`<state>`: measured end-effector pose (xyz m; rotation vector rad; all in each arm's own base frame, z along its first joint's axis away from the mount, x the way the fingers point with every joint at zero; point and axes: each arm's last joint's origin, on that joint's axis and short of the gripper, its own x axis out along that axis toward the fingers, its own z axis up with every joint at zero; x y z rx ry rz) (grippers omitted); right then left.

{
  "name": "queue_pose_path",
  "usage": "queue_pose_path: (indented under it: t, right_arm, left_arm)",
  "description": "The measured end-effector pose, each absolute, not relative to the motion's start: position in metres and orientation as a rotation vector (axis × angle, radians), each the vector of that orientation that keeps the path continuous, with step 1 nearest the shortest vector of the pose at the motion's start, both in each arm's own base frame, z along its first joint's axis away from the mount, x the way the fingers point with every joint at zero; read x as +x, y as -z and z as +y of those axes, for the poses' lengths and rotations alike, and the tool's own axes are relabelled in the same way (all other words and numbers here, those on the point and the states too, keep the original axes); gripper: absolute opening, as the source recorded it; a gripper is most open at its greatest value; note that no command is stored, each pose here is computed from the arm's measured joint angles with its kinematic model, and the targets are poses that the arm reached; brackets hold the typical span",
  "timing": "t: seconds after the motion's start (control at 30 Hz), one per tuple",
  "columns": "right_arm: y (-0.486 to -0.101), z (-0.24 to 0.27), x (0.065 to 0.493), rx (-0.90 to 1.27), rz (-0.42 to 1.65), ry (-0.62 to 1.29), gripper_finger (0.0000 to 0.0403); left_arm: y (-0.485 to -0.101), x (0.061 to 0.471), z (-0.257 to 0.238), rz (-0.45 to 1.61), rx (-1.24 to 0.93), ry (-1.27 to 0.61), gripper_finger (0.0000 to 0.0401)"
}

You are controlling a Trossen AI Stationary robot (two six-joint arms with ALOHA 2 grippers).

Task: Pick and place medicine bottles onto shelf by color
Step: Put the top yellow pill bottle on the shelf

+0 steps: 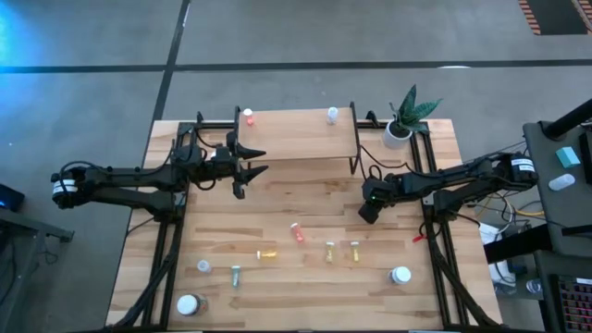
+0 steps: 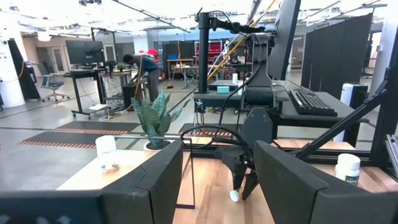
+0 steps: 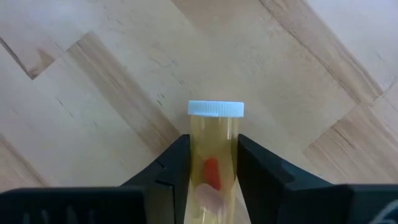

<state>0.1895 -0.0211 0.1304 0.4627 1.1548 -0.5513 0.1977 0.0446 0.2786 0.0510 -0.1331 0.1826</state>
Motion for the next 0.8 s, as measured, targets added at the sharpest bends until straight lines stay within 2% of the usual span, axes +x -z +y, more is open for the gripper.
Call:
queue_pose_path:
  t: [0.4,0.6,0.8]
  right_arm:
    - [-0.151,-0.022,0.21,0.452,1.066,0.45,0.0107]
    - [-0.167,-0.018,0.226,0.452,0.868,0.323,0.0107]
    - [-0.194,-0.015,0.239,0.354,0.588,0.208,0.0108]
  left_arm:
    - [-0.279,0.198,0.045,-0.133,0.051,-0.182,0.0182]
    - [-0.279,0.198,0.045,-0.134,0.051,-0.182,0.0182]
    - [-0.279,0.198,0.045,-0.134,0.051,-0.182,0.0182]
